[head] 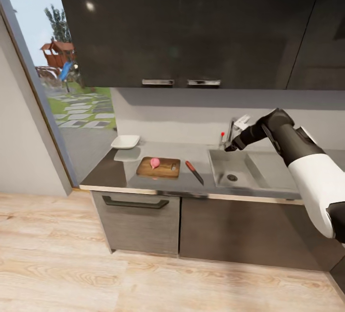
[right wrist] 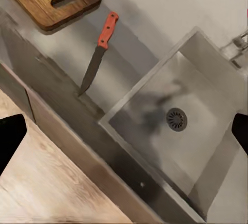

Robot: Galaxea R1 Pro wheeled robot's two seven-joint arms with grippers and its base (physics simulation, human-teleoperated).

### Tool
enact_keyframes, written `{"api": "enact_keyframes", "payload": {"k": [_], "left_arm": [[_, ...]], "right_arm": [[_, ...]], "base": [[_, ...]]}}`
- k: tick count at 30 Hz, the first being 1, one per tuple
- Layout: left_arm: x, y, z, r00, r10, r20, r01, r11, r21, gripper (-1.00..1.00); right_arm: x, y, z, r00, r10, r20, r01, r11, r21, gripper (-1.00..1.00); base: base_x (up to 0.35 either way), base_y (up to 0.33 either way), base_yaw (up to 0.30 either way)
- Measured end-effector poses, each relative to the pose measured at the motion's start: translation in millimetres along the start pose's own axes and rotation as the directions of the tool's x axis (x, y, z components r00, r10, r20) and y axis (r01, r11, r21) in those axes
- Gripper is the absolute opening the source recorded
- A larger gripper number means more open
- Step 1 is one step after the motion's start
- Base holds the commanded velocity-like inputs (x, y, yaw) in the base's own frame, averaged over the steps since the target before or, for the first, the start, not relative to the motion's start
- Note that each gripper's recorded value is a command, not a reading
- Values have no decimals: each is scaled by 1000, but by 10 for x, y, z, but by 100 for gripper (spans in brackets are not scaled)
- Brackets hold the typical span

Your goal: In the kitchen, take the Vidalia onion out of the sink, dice it on the chopping board with the paring knife, put the diced onion into the bowl on the countertop, then place both the paring knife and the chopping board into the sink.

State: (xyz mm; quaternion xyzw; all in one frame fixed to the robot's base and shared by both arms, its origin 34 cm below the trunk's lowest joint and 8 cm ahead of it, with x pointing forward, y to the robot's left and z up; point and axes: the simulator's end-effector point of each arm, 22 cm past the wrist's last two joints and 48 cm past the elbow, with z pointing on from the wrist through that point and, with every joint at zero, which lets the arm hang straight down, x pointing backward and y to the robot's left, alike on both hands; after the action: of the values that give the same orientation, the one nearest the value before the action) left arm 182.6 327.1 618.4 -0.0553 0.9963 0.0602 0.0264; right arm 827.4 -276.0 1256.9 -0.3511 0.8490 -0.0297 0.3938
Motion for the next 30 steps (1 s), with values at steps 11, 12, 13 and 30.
{"api": "enact_keyframes", "payload": {"k": [11,12,13,30], "left_arm": [[-1,-22,-1,1000,-5,0,5,1000,2,100],[-1,-23,-1,1000,-5,0,5,1000,2,100],[-2,-26,-1,1000,-5,0,5,1000,3,100],[33,6,0,1000,-9,-10,9,1000,-3,100]], "right_arm": [[-50,288,36,972,-232,25,234,968,-93,100],[-45,314,48,968,-249,22,250,963,-98,100],[-27,381,72,959,-282,14,282,953,-114,100],[-201,1141,4,821,-566,73,563,782,-268,100]], "base": [[252,-45,0],[301,-4,0],[306,-16,0],[289,-87,36]]}}
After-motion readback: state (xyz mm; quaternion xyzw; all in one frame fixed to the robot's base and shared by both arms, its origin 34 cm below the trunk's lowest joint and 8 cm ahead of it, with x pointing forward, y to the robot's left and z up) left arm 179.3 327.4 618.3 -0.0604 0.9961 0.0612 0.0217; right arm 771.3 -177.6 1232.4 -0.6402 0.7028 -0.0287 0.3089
